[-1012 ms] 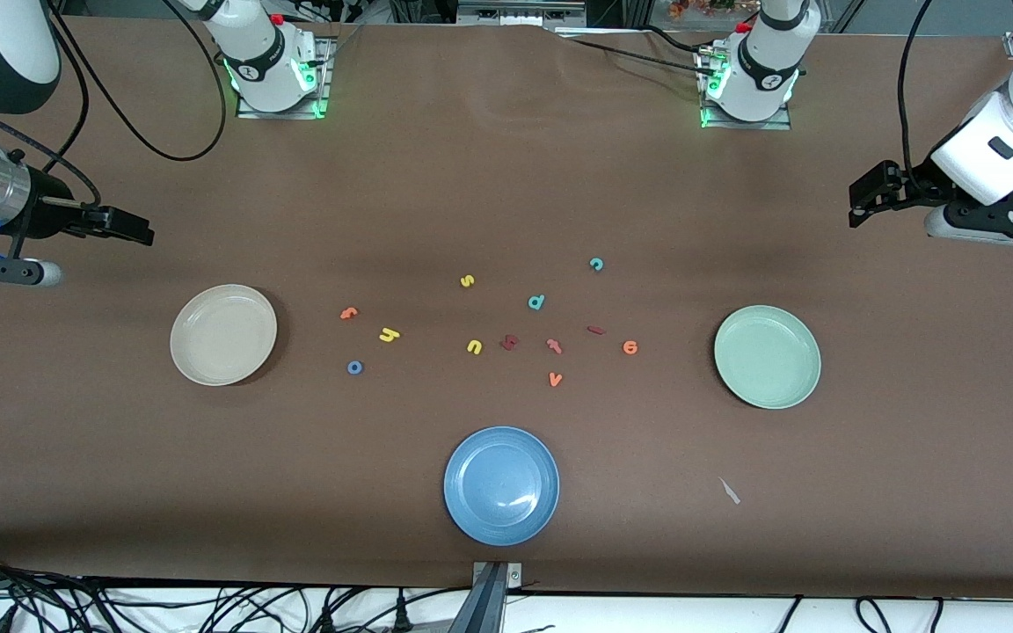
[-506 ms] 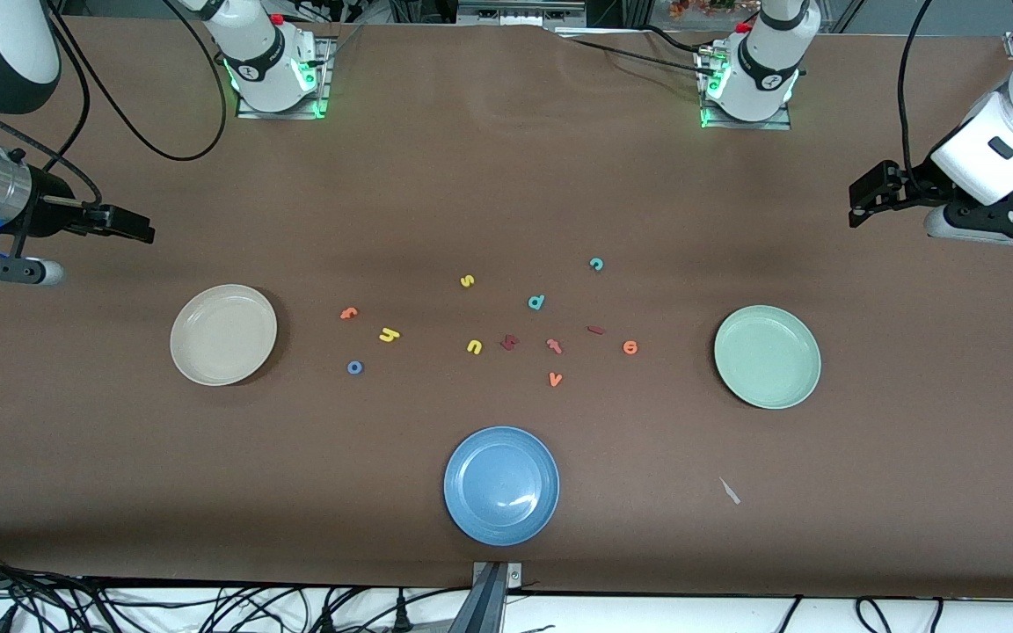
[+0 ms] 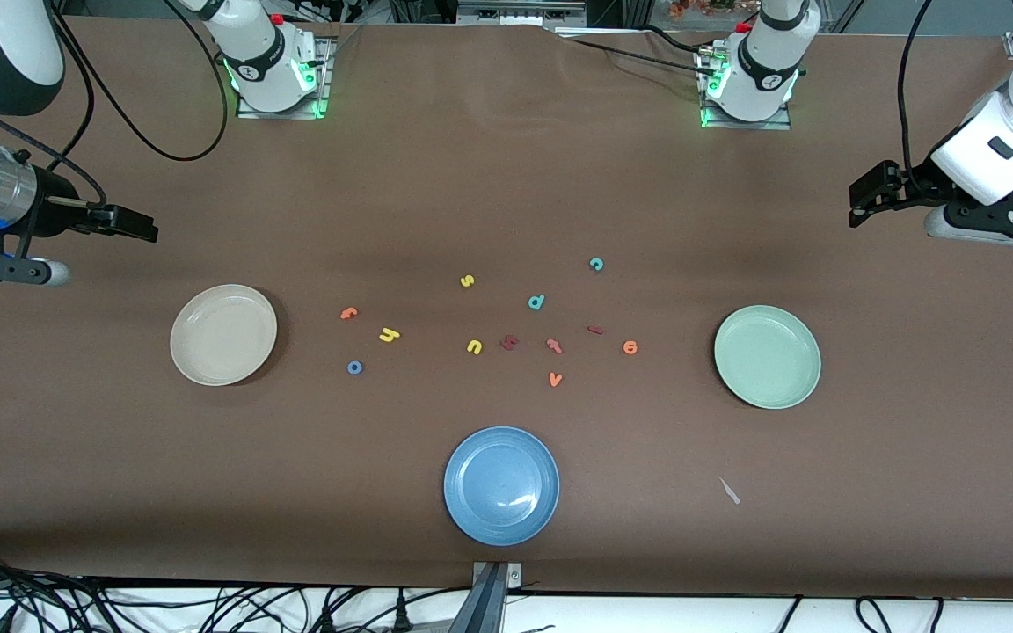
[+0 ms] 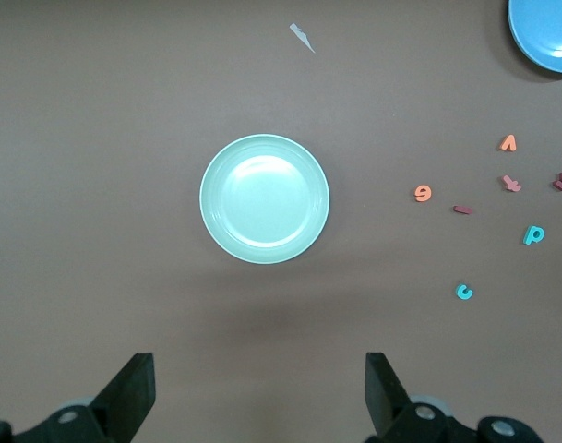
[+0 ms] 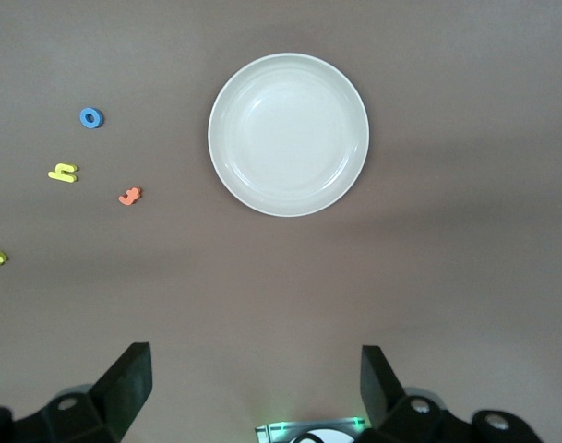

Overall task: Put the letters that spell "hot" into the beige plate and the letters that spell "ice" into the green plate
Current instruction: 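Grasp the orange t with the right gripper while the left gripper grasps the orange e, then drop the orange t on the beige plate while the left gripper drops e on green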

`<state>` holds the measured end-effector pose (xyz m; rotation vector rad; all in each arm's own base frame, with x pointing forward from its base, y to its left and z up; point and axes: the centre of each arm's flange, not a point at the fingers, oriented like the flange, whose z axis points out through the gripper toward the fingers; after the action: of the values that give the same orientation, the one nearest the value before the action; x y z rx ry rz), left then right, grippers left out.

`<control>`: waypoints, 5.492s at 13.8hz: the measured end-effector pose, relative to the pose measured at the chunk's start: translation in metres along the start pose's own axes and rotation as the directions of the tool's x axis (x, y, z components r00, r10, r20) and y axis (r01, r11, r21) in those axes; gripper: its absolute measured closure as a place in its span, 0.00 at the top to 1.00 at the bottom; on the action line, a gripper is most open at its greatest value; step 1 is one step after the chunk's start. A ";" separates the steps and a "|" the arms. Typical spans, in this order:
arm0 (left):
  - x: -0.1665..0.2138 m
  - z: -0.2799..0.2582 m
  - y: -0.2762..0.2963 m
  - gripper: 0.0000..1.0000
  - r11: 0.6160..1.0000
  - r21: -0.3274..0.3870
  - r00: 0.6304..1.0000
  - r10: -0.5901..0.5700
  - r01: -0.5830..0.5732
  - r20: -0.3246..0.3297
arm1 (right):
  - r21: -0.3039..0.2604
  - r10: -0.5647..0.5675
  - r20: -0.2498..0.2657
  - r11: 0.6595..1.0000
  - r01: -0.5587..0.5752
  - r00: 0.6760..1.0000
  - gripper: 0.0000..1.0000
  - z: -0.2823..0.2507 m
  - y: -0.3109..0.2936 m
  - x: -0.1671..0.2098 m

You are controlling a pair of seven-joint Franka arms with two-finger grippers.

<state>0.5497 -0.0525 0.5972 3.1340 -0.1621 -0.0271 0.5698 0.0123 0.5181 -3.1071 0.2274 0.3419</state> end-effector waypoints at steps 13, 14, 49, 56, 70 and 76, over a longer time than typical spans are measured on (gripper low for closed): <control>0.000 0.000 0.000 1.00 1.000 0.000 1.000 0.000 0.000 0.000 | 0.044 0.307 -0.093 0.952 -0.304 0.947 1.00 0.124 -0.136 0.006; 0.000 0.000 0.000 1.00 1.000 0.000 1.000 0.000 0.000 0.000 | 0.055 0.362 -0.096 0.932 -0.358 0.927 1.00 0.146 -0.158 0.003; 0.110 0.342 0.237 0.72 0.942 -0.056 0.937 0.334 -0.330 0.101 | 0.164 0.634 -0.128 0.772 -0.614 0.763 0.21 0.343 -0.193 0.020; 0.089 0.412 0.239 0.69 0.941 -0.053 0.939 0.337 -0.333 0.077 | 0.135 0.473 -0.161 0.880 -0.455 0.866 0.19 0.340 -0.193 0.023; 0.085 0.413 0.227 0.25 0.978 -0.036 0.973 0.207 -0.204 0.106 | -0.118 -0.144 -0.124 0.985 0.129 0.982 0.37 0.290 -0.014 0.072; 0.098 0.346 0.135 0.25 0.982 -0.036 0.962 0.191 -0.187 0.193 | -0.068 -0.212 -0.087 0.976 0.207 0.973 0.98 0.235 -0.050 0.090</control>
<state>0.6275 -0.1975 0.2497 3.0771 -0.4582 -0.3351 0.6135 0.0539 0.2685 -3.1674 -0.1132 0.2023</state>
